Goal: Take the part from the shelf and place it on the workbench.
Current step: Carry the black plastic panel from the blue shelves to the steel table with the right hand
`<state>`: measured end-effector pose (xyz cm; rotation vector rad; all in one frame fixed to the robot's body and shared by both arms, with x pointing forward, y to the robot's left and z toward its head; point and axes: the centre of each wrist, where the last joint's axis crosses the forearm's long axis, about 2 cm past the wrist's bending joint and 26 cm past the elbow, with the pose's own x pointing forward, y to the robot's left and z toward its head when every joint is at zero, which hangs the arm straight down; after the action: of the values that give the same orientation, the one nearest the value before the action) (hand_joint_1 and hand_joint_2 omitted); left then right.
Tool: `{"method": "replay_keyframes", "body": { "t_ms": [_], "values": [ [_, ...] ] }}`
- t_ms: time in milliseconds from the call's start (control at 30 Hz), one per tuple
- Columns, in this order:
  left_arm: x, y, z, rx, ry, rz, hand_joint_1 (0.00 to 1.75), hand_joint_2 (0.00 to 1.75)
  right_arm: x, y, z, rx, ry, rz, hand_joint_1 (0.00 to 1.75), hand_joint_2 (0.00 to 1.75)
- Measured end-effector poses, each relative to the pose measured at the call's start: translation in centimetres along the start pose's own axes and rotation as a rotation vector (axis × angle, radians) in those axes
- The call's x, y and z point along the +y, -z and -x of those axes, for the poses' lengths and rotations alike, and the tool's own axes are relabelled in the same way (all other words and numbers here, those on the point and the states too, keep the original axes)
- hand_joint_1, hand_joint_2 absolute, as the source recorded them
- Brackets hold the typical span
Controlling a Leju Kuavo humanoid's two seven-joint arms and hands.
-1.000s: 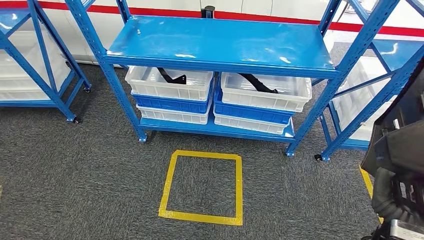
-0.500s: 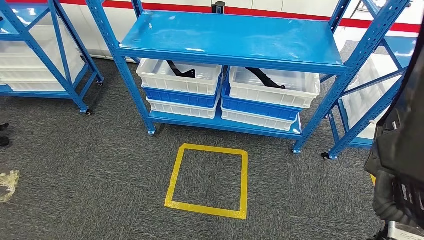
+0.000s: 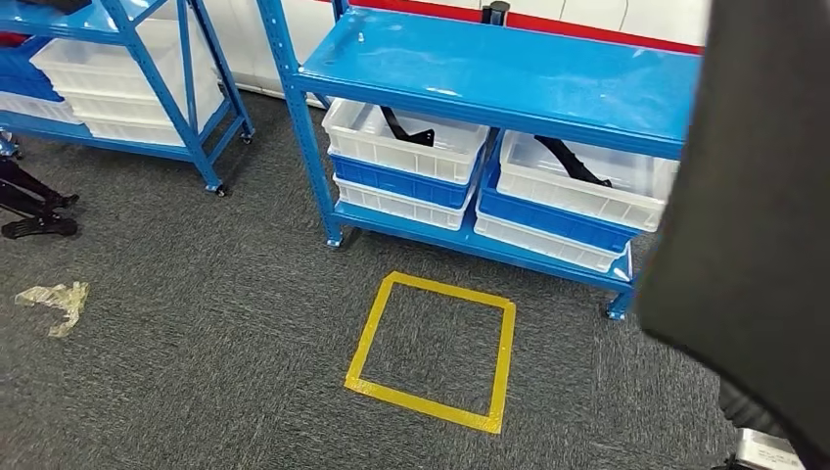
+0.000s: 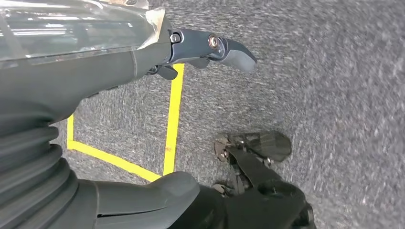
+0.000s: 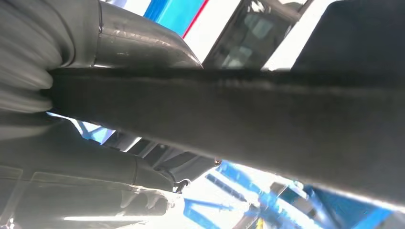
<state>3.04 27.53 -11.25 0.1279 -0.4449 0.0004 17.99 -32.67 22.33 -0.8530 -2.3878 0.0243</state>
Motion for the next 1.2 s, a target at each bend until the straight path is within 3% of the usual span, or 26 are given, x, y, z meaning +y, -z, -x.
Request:
{"method": "replay_keyframes", "body": {
  "t_ms": [1200],
  "values": [
    [-0.4, -0.3, 0.7, -0.004, 0.000, 0.014, 0.00, 1.75, -0.3, -1.5, -0.4, 0.008, 0.023, -0.051, 1.75, 1.75]
  ]
}}
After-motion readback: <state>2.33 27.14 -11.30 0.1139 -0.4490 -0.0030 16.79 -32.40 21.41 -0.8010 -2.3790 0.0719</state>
